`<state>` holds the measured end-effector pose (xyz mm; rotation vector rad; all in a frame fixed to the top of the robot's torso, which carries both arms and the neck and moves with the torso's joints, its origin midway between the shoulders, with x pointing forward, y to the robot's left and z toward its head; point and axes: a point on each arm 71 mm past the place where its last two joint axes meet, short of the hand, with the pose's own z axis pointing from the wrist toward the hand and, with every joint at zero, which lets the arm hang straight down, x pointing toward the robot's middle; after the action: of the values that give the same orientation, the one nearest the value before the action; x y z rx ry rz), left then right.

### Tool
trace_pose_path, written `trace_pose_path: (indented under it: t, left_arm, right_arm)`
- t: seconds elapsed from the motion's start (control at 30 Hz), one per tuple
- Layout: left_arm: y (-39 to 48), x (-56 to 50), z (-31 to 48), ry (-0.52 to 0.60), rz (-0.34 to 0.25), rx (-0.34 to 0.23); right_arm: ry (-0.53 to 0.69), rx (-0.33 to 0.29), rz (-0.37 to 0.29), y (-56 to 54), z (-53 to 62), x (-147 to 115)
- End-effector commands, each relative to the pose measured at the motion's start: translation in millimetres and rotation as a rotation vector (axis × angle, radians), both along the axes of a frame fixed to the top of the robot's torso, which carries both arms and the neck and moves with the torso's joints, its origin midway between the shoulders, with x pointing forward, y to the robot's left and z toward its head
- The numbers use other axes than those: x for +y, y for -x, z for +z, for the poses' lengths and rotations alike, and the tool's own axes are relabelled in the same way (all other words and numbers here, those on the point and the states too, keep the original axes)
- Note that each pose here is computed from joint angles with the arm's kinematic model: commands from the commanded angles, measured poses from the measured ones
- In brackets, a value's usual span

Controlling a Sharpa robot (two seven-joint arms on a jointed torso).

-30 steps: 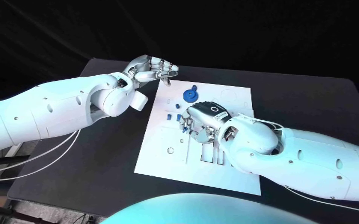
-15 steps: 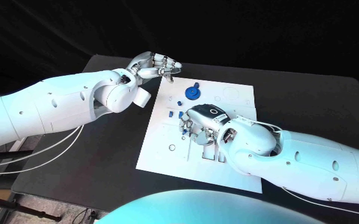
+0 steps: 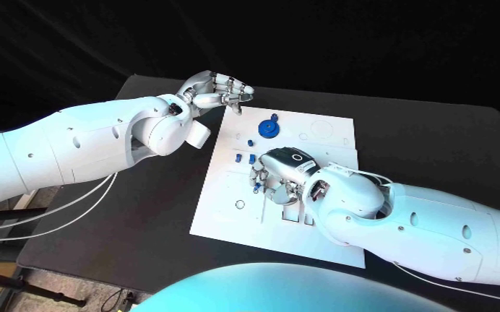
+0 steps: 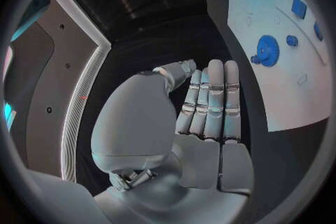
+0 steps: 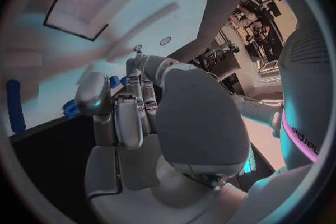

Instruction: Assemble the parts on the task board

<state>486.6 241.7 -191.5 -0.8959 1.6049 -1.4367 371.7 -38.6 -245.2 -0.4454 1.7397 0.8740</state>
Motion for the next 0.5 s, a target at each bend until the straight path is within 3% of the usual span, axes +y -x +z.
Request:
trace_pose_path:
  t: [0.03,0.5]
  left_arm:
    - [0.4,-2.7,0.7,0.003,-0.023,-0.003]
    - [-0.1,-2.0,0.5,0.002,-0.02,-0.003]
  right_arm:
    - [0.012,0.007,0.018,2.1,-1.2,1.4]
    - [0.031,0.016,0.017,1.1,-4.2,0.3]
